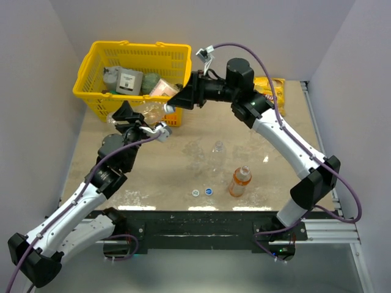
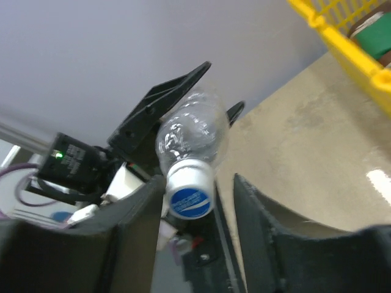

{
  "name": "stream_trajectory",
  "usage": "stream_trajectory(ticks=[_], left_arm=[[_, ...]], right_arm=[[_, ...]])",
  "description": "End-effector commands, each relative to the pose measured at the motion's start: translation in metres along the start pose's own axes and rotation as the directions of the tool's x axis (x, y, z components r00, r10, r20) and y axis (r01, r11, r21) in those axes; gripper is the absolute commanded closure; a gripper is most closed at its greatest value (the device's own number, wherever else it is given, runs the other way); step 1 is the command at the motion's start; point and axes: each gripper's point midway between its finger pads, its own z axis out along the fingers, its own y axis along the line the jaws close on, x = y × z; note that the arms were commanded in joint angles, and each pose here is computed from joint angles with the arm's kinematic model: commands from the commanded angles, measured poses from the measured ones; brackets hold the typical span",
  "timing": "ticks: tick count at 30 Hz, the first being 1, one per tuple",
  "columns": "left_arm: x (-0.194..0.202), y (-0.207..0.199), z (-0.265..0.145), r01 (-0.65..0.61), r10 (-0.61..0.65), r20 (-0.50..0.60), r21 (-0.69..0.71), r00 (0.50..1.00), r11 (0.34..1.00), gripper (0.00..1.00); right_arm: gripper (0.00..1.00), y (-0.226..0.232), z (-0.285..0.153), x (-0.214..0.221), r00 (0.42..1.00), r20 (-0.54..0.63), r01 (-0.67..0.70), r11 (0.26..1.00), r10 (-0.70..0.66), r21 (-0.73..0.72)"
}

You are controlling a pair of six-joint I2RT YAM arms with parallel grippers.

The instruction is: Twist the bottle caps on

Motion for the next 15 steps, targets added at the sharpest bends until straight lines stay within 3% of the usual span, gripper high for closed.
stream_trajectory(ticks=[1,4,7,9,10,11,12,13,14,15], left_arm=[[-0.016,-0.021,-0.003,0.119,-0.123,0.009,0.2,0.992,0.973,1.0],[-0.014,-0.059,-0.018,0.137,-0.147,0.0,0.36,0.989,0.923,1.0],[-0.019,-0.084,-0.033,0.156,-0.19,0.022,0.479,0.982,0.864,1.0],[-0.035,-0.1,-0.048,0.18,-0.272,0.067,0.595,0.96,0.784,1.0],[-0.041,-0.102,-0.052,0.203,-0.316,0.073,0.627,0.946,0.752,1.0],[-0.051,-0.098,-0.055,0.216,-0.355,0.091,0.647,0.93,0.731,1.0],[-0.062,-0.104,-0.063,0.217,-0.399,0.106,0.701,0.911,0.679,1.0],[-0.066,-0.106,-0.067,0.229,-0.426,0.096,0.727,0.9,0.647,1.0],[-0.073,-0.105,-0.068,0.22,-0.438,0.102,0.75,0.893,0.624,1.0],[-0.077,-0.11,-0.075,0.214,-0.452,0.096,0.782,0.887,0.585,1.0]], right_arm=[[0.24,0.005,-0.057,-0.081,0.957,0.169,0.227,0.972,-0.235,0.065],[0.21,0.009,-0.097,-0.114,0.937,0.193,0.288,0.956,-0.293,0.05],[0.2,0.02,-0.119,-0.116,0.9,0.179,0.4,0.916,-0.398,0.03],[0.2,0.012,-0.122,-0.085,0.807,0.073,0.584,0.811,-0.585,0.035],[0.2,0.031,-0.122,-0.066,0.73,0.042,0.682,0.731,-0.682,0.024],[0.2,0.003,-0.125,-0.042,0.622,-0.073,0.783,0.618,-0.78,0.066],[0.23,0.001,-0.126,-0.027,0.563,-0.109,0.826,0.561,-0.819,0.051],[0.25,0.016,-0.132,-0.019,0.441,-0.112,0.897,0.44,-0.891,0.03],[0.28,0.002,-0.133,0.002,0.431,-0.158,0.9,0.435,-0.888,0.009],[0.31,0.002,-0.135,0.012,0.383,-0.176,0.92,0.392,-0.907,-0.015]])
